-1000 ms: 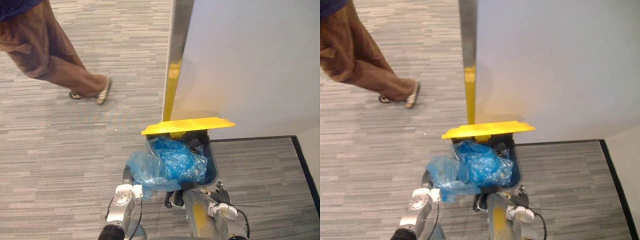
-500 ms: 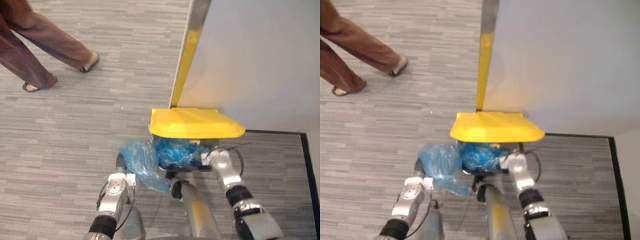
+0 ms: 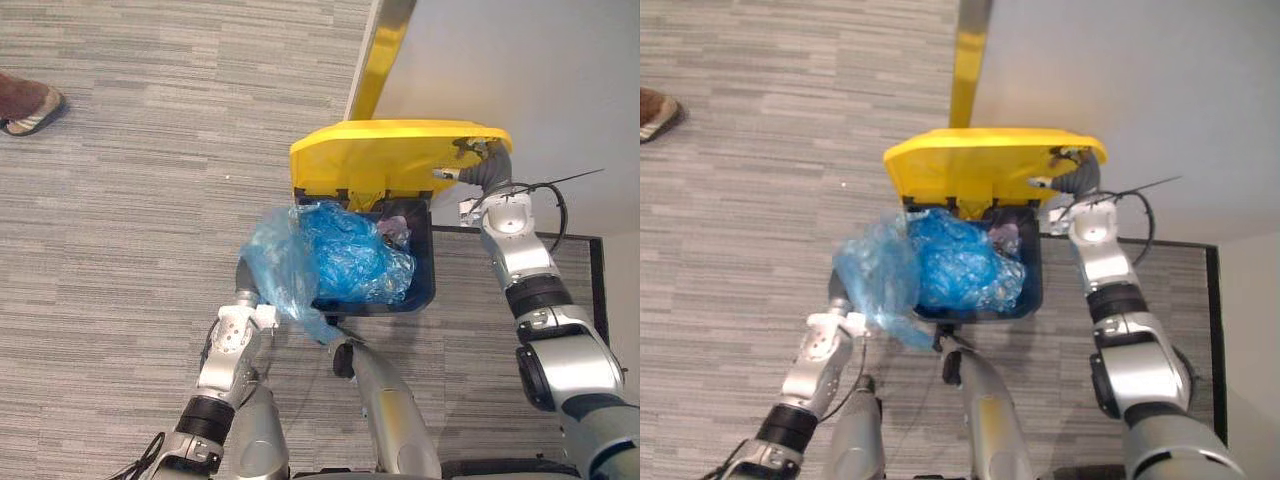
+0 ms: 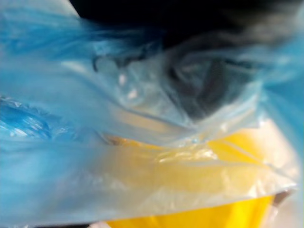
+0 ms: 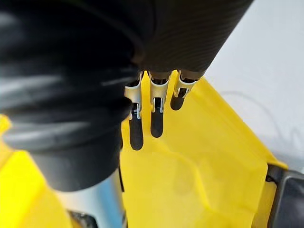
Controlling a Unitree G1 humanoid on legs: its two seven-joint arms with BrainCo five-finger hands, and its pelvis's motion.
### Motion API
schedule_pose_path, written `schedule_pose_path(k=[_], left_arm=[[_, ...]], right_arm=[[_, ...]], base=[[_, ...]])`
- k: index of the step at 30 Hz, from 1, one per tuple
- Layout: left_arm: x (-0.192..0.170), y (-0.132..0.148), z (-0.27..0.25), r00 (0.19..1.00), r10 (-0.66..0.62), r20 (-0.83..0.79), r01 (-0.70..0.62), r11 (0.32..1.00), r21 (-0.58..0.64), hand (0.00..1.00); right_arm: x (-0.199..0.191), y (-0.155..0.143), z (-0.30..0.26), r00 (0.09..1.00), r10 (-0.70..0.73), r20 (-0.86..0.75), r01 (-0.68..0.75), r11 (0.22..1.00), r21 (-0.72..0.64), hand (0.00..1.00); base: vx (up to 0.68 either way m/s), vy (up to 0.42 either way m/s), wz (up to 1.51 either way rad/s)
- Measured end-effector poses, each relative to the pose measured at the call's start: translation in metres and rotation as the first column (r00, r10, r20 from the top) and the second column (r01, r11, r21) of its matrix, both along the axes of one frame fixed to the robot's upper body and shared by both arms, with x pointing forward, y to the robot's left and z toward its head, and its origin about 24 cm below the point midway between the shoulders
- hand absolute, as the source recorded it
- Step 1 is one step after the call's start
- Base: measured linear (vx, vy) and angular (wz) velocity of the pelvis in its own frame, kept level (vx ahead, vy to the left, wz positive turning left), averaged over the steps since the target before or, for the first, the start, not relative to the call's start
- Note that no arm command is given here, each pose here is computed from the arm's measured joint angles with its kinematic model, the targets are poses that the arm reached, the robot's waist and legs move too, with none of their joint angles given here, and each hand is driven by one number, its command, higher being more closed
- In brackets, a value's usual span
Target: Gather rubbish on tea table into small bin, then transfer packed bag to large trash can.
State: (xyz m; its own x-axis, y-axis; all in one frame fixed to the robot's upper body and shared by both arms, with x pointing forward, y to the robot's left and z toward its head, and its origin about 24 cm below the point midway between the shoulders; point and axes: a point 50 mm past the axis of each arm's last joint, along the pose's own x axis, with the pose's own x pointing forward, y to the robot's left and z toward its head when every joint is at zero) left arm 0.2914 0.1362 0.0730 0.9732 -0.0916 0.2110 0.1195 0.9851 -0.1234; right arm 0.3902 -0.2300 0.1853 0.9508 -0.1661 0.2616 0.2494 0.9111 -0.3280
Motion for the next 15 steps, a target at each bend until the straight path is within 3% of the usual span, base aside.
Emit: schedule_pose_path(k=[9, 15], left_arm=[[-0.012, -0.037, 0.047, 0.96, -0.187, 0.21, 0.198, 0.98, -0.034, 1.0], [-0.018, -0.055, 0.08, 0.903, -0.246, 0.352, 0.278, 0.96, -0.042, 1.0]], right_arm=[[0.004, -0.001, 0.007, 1.0, -0.003, -0.007, 0.003, 1.0, -0.017, 0.0], [0.008, 0.007, 0.01, 0.999, 0.022, -0.033, -0.023, 0.998, -0.051, 0.0]], base=[[0.0, 0.01, 0.03], [0.0, 0.005, -0.12]])
